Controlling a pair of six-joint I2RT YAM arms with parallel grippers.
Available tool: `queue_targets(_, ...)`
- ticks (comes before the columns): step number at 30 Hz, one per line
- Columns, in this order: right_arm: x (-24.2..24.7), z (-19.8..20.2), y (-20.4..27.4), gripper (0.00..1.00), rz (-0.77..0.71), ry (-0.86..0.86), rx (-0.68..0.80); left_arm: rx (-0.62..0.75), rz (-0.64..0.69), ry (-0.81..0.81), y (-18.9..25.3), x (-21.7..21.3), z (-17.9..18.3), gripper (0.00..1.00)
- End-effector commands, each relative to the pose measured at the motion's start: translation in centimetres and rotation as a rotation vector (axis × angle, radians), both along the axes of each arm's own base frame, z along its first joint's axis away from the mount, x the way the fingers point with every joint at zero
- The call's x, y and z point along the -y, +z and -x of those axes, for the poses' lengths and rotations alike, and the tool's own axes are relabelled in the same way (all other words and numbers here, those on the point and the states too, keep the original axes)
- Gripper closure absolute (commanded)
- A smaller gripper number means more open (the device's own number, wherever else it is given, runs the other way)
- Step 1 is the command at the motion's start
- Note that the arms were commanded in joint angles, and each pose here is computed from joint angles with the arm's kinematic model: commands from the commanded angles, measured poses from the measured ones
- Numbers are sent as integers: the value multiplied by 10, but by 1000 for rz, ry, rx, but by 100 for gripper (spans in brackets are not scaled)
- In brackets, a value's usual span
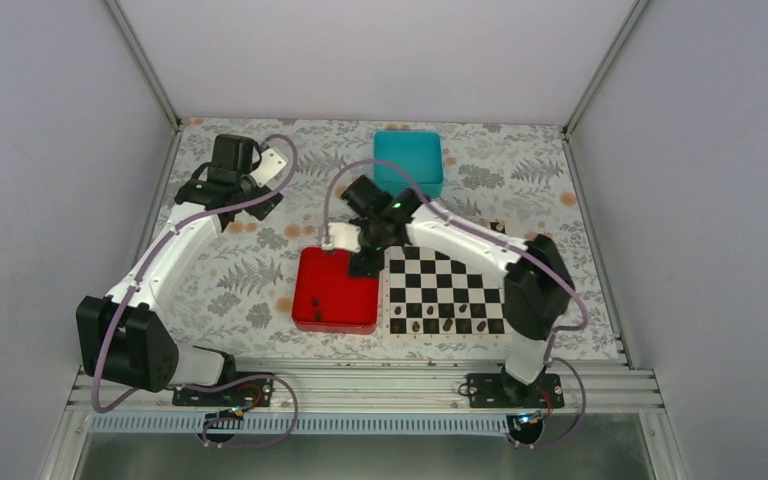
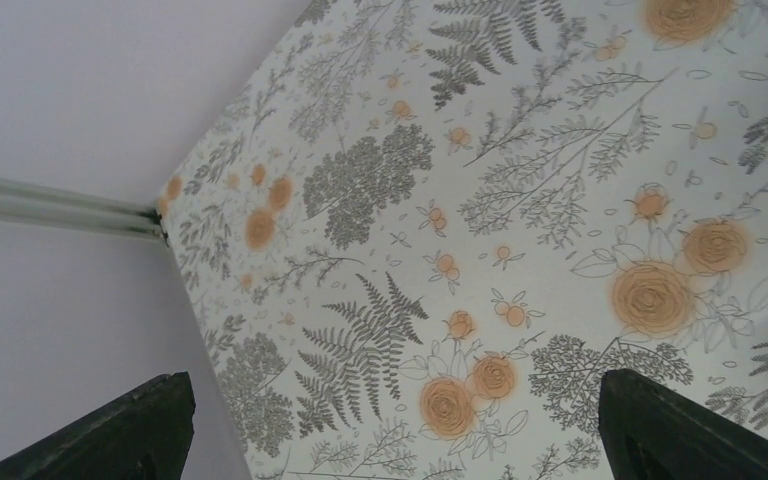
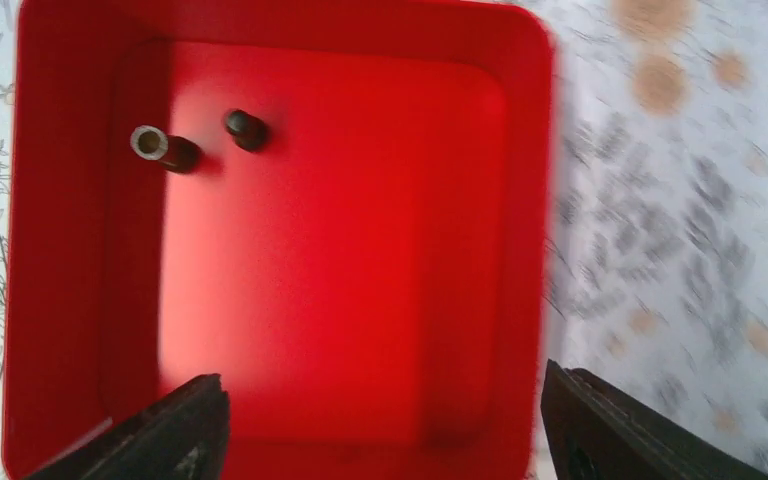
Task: Set up the chess pieces on the board
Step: Pick up the chess piece from the storage box.
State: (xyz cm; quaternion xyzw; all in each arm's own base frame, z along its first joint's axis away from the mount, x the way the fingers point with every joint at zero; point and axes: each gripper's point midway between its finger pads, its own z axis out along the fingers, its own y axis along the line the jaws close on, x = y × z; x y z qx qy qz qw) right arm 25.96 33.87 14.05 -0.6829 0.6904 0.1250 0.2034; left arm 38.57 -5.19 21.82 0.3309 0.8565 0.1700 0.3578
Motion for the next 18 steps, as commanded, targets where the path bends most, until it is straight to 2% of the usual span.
queue_targets(1, -29, 13, -16, 25, 45, 89, 11, 97, 123, 36, 20, -5, -14, 0)
queue_targets(5, -53, 20, -29, 38, 31, 160, -4, 85, 136, 61, 12, -10, -16, 0)
queue_targets(11, -82, 29, -45, 51, -4, 237, -30, 55, 141, 65, 5, -9, -22, 0)
queue_targets(18, -101, 54, -62, 57, 3, 307, -108, 47, 141, 65, 5, -9, -25, 0)
